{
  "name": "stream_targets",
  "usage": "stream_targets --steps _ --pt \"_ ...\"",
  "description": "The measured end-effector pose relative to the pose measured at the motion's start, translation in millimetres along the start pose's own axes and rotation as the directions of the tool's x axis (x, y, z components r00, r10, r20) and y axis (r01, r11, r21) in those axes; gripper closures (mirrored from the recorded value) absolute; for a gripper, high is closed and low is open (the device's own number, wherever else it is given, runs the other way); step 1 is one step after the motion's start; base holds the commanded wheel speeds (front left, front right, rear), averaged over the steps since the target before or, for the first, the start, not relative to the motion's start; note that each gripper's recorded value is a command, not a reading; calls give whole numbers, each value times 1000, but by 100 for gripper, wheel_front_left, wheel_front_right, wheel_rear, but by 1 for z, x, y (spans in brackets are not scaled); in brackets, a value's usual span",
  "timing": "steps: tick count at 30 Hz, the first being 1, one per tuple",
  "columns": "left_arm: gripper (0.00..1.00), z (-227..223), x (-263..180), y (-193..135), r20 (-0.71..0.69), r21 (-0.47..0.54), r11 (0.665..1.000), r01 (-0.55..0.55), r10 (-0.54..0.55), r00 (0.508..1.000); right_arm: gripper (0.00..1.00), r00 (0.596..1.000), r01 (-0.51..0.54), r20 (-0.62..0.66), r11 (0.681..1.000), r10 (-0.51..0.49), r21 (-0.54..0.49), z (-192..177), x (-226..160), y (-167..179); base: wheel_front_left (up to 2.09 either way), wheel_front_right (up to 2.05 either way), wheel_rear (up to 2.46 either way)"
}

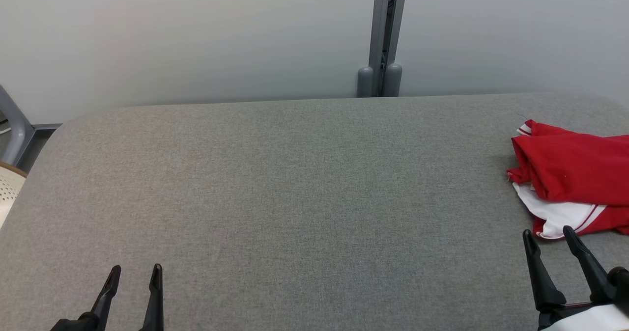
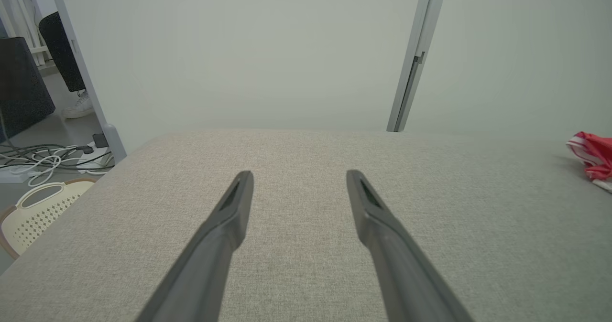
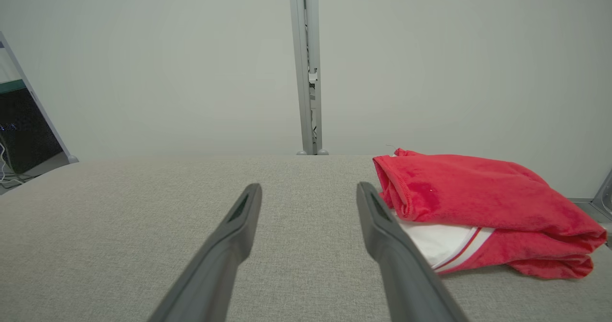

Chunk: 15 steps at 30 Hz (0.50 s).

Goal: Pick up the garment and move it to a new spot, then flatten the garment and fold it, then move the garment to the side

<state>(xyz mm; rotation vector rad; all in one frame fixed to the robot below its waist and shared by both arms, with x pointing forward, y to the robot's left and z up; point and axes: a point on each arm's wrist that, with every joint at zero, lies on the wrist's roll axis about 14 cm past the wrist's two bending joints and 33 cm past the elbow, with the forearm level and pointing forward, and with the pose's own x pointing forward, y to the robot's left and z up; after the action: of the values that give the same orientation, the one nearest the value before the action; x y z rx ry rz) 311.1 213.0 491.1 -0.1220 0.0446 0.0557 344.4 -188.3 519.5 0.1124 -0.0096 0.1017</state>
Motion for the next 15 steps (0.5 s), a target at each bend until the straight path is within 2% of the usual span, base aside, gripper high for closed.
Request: stream_targets --steps 10,11,15 --pt "0 -2 -1 0 -4 1 1000 -2 2 1000 0 1000 -12 -1 1000 12 9 -1 0 3 0 0 0" --pt "100 -3 -2 0 -9 1 1000 -3 3 1000 100 1000 -12 -5 1000 12 11 -2 0 3 0 0 0" --pt "100 -18 -6 -4 -56 -27 1000 -11 10 998 100 999 -4 -48 999 6 44 -17 -4 6 0 0 0"
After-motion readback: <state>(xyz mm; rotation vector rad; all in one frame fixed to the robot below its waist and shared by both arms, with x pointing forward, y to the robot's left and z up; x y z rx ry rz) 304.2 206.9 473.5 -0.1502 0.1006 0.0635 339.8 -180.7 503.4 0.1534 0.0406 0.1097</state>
